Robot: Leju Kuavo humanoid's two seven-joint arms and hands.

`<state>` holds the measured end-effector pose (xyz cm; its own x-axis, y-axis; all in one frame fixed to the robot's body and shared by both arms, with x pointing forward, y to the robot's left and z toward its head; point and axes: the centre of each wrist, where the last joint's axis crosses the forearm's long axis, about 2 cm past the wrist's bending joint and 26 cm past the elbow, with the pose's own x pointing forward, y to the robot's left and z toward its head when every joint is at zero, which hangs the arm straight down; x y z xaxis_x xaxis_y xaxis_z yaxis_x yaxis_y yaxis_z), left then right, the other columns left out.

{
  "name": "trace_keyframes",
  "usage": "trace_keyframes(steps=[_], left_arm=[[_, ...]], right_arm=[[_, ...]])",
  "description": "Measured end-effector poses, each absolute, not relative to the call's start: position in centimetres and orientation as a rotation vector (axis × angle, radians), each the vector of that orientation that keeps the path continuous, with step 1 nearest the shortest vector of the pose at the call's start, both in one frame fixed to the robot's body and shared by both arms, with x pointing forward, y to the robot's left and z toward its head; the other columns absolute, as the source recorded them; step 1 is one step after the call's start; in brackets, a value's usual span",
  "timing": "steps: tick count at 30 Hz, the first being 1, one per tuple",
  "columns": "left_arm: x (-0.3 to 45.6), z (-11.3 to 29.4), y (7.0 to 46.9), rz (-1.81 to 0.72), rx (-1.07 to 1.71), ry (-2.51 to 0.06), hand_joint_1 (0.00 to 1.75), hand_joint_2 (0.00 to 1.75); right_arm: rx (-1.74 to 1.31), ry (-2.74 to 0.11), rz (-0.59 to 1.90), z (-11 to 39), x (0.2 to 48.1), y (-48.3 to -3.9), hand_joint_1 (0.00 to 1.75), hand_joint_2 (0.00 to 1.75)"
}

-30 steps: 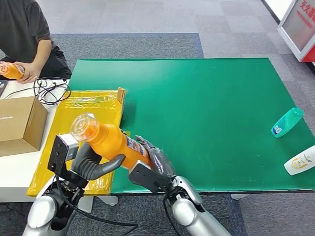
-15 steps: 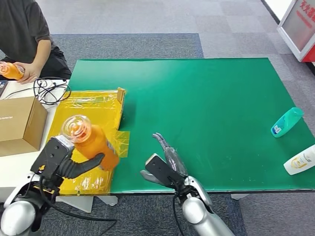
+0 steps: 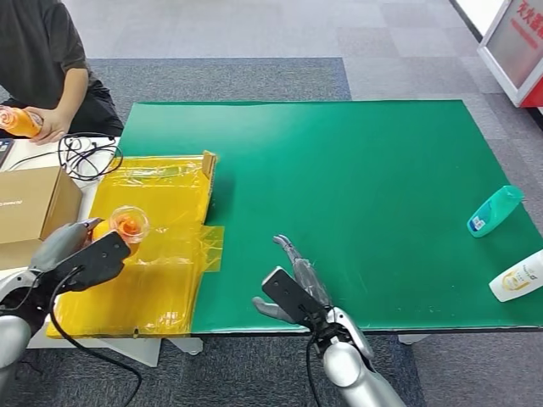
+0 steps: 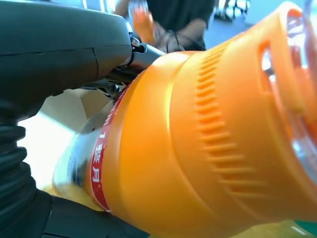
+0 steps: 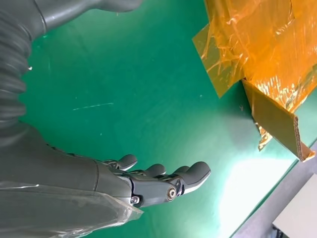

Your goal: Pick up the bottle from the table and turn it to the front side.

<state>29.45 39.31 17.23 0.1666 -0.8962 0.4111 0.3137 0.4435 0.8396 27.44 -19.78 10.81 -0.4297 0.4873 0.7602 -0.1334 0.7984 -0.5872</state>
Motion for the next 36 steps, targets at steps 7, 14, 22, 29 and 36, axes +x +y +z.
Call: trace_keyframes(steps=[7, 14, 22, 29, 36], left_arm=[[34.2, 17.3, 37.6, -1.209, 0.870, -0.977, 1.72, 1.75], [36.9, 16.6, 33.8, -1.379, 0.860, -1.019, 1.62, 1.75], [36.9, 14.8, 30.7, -1.448, 0.762, -1.047, 1.37, 1.75], [36.7, 12.9, 30.0, -1.463, 0.692, -0.947, 0.50, 1.75], [36.5, 11.4, 30.0, -1.454, 0.671, -0.854, 0.00, 1.75]], right_arm=[[-0.262, -1.866, 0.733, 10.5, 27.3, -19.7, 0.00, 1.75], [-0.246, -1.841, 0.740, 10.1, 27.0, -19.5, 0.00, 1.75], [-0.247, -1.829, 0.739, 10.0, 26.9, -19.5, 0.00, 1.75], [-0.241, -1.825, 0.743, 10.0, 26.9, -19.5, 0.00, 1.75], [-0.230, -1.815, 0.750, 9.8, 26.9, -19.5, 0.00, 1.75]])
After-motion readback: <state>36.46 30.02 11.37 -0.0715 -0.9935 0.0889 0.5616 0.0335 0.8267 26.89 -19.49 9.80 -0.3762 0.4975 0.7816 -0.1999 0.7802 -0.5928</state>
